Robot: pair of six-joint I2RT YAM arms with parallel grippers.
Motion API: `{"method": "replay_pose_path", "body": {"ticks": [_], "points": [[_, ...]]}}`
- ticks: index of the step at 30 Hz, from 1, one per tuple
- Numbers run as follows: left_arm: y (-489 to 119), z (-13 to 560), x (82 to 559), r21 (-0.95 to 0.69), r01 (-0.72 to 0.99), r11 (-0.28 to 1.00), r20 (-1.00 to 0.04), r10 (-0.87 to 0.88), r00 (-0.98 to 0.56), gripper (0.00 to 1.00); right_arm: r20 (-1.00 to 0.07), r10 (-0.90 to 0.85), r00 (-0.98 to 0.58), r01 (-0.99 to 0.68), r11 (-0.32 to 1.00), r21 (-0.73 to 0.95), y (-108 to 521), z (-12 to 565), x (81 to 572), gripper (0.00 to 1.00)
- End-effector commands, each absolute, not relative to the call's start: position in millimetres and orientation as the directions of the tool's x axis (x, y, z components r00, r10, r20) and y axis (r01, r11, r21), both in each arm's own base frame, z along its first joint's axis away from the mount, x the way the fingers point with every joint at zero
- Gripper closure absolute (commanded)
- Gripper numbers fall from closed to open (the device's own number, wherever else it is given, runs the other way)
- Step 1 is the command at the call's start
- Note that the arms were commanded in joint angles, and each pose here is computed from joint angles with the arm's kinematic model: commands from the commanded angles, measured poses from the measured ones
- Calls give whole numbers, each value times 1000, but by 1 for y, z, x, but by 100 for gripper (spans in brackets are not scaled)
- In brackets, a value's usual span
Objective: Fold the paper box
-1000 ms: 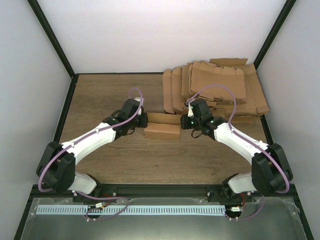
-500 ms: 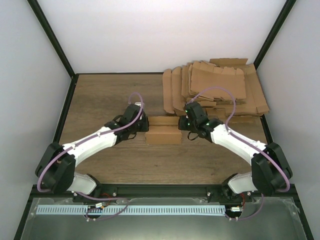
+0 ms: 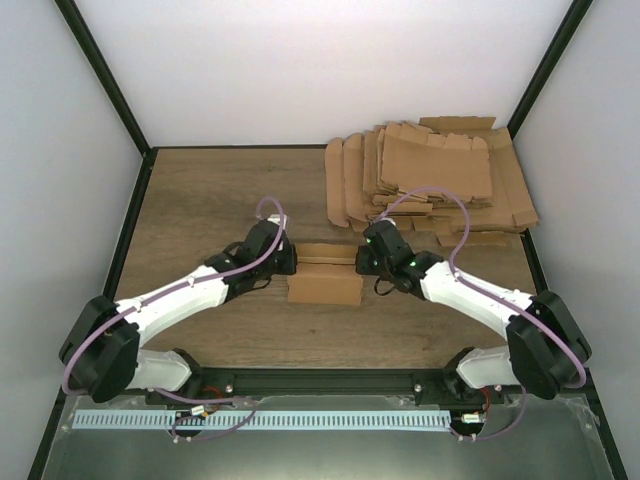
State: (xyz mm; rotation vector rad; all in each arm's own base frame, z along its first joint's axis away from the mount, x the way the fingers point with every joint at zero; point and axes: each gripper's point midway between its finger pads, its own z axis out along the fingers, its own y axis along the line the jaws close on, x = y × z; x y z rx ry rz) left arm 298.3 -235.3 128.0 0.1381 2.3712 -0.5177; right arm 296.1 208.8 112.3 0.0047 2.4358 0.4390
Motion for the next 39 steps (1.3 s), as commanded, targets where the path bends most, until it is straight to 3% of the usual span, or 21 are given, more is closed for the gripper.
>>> {"method": "replay_pose_path", "body": {"ticks": [1,17,32,35,39], "points": [[-243,143,294,-360,267,894,-699,-69,-712,94,-620,168,-766,-91,927,364,217,125,293,97],[-242,177,335,-267,236,934,-796,-75,-601,93,-791,154,-591,-93,962,257,212,173,343,94],[-283,179,389,-280,300,912,-814,-60,-577,94,-813,171,-557,0,979,206,152,162,387,92],[-287,178,394,-284,302,910,-811,-59,-582,94,-823,131,-553,-42,982,184,152,168,388,87],[-287,179,393,-278,315,907,-817,-51,-575,94,-822,83,-564,-97,981,166,155,170,381,71]]}}
